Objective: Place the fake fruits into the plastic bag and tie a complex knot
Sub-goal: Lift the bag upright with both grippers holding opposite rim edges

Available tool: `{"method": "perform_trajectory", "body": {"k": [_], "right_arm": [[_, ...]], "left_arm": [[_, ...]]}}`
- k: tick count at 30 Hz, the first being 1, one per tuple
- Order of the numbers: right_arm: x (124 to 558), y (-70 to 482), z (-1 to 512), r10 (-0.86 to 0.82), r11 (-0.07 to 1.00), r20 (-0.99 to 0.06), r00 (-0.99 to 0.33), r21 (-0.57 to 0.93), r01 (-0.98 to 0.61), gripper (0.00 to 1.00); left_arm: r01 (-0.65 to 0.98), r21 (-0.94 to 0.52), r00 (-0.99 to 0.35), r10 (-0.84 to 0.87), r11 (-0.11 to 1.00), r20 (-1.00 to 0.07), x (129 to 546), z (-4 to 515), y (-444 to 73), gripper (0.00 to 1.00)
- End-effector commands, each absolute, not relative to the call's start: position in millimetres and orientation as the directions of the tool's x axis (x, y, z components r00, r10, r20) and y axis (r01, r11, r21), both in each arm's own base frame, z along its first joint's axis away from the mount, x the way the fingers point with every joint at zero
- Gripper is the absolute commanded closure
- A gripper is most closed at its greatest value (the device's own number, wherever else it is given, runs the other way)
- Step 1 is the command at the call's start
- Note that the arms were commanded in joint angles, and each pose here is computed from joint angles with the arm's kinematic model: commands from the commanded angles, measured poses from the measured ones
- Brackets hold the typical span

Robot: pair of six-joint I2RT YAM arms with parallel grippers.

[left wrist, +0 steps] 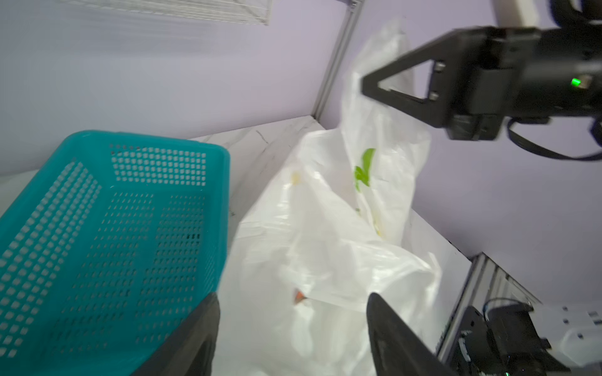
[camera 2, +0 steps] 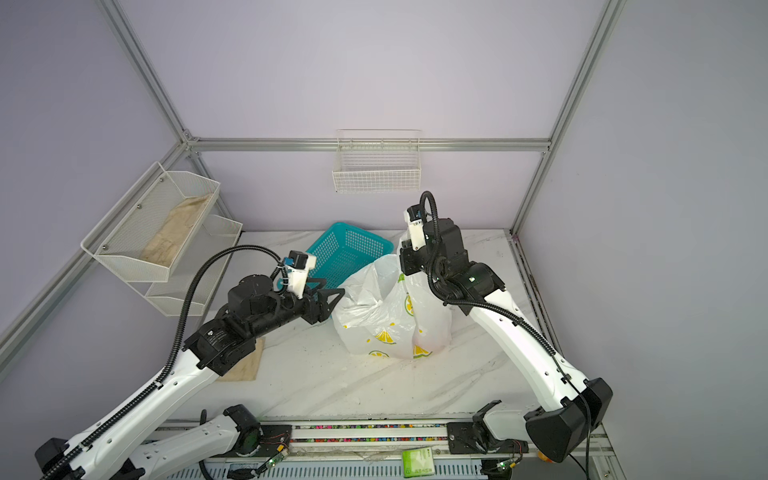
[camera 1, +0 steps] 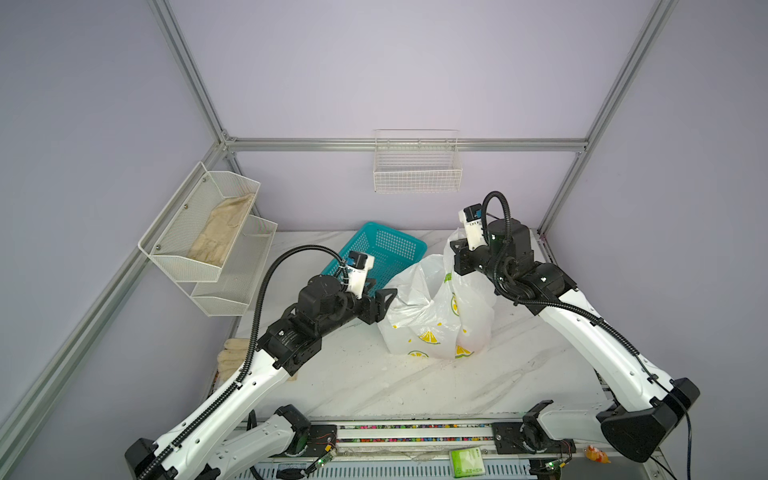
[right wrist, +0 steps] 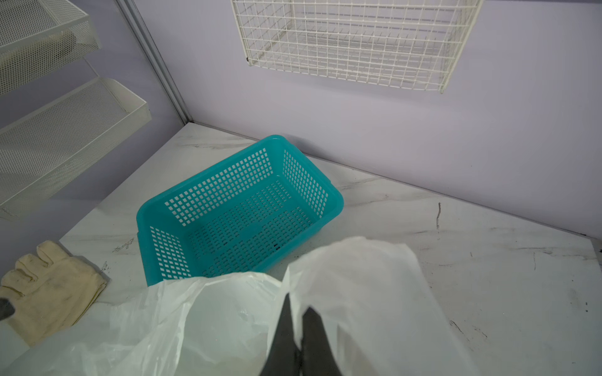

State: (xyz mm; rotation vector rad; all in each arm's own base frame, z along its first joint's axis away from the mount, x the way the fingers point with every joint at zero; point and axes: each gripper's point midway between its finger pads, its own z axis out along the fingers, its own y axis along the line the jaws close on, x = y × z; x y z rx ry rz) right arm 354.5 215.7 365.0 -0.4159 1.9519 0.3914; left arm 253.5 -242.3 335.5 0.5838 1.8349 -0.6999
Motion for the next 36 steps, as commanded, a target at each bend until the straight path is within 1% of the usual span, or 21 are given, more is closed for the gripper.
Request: {"method": "perform_trajectory", "body": {"k": [1,2,5,8,11,13,17,20,24,26,29,31,33,35,36], "right_arm": [[355,215,378,-0.109,0.881,-0.931,-0.349,0.073,-0.468,1.00],[354,215,379,-0.110,0.880,-0.932,-0.345,0.069,-0.469,1.00],[355,215,380,-0.113,0.879,-0.933,-0.343,0.067,-0.472,1.00],[356,215,379,-0.116,0.879,-0.932,-0.343,0.064,-0.472,1.00],[356,215,376,-0.120,0.878,-0.930,-0.349,0.064,-0.474,1.00],[356,216,372,-0.122,0.876,-0.927,-0.354,0.067,-0.477,1.00],[356,216,373,-0.121,0.875,-0.928,-0.353,0.068,-0.479,1.00],[355,216,372,-0.120,0.875,-0.927,-0.355,0.070,-0.479,1.00],[356,210,370,-0.123,0.888,-0.926,-0.357,0.058,-0.456,1.00],[357,208,370,-0.122,0.892,-0.926,-0.357,0.055,-0.448,1.00],[356,207,371,-0.118,0.892,-0.927,-0.355,0.058,-0.449,1.00],[355,206,373,-0.115,0.894,-0.929,-0.350,0.056,-0.444,1.00],[355,202,377,-0.108,0.902,-0.933,-0.343,0.054,-0.429,1.00],[355,199,383,-0.100,0.908,-0.938,-0.331,0.051,-0.417,1.00],[356,198,387,-0.095,0.911,-0.941,-0.324,0.049,-0.410,1.00]], "left_arm": [[0.767,0.107,-0.078,0.258,0.633,-0.963,236,383,-270,0.33],[0.771,0.160,-0.057,0.316,0.617,-0.947,233,379,-277,0.33],[0.779,0.294,0.011,0.458,0.554,-0.889,227,365,-295,0.27],[0.770,0.386,0.069,0.535,0.507,-0.842,227,358,-311,0.23],[0.732,0.455,0.099,0.582,0.507,-0.807,239,360,-320,0.23],[0.703,0.499,0.118,0.609,0.507,-0.785,249,363,-324,0.25],[0.644,0.557,0.144,0.632,0.524,-0.761,265,367,-331,0.35],[0.632,0.581,0.167,0.643,0.512,-0.748,270,364,-339,0.40],[0.615,0.605,0.171,0.664,0.506,-0.728,278,357,-344,0.52],[0.606,0.612,0.178,0.663,0.508,-0.727,280,357,-345,0.60],[0.581,0.610,0.182,0.644,0.539,-0.743,284,365,-345,0.78],[0.576,0.593,0.177,0.623,0.563,-0.762,285,372,-345,0.88],[0.579,0.549,0.155,0.579,0.603,-0.800,287,379,-344,0.95],[0.577,0.470,0.130,0.493,0.668,-0.860,289,399,-336,1.00],[0.577,0.415,0.114,0.434,0.703,-0.893,289,412,-331,1.00]]}}
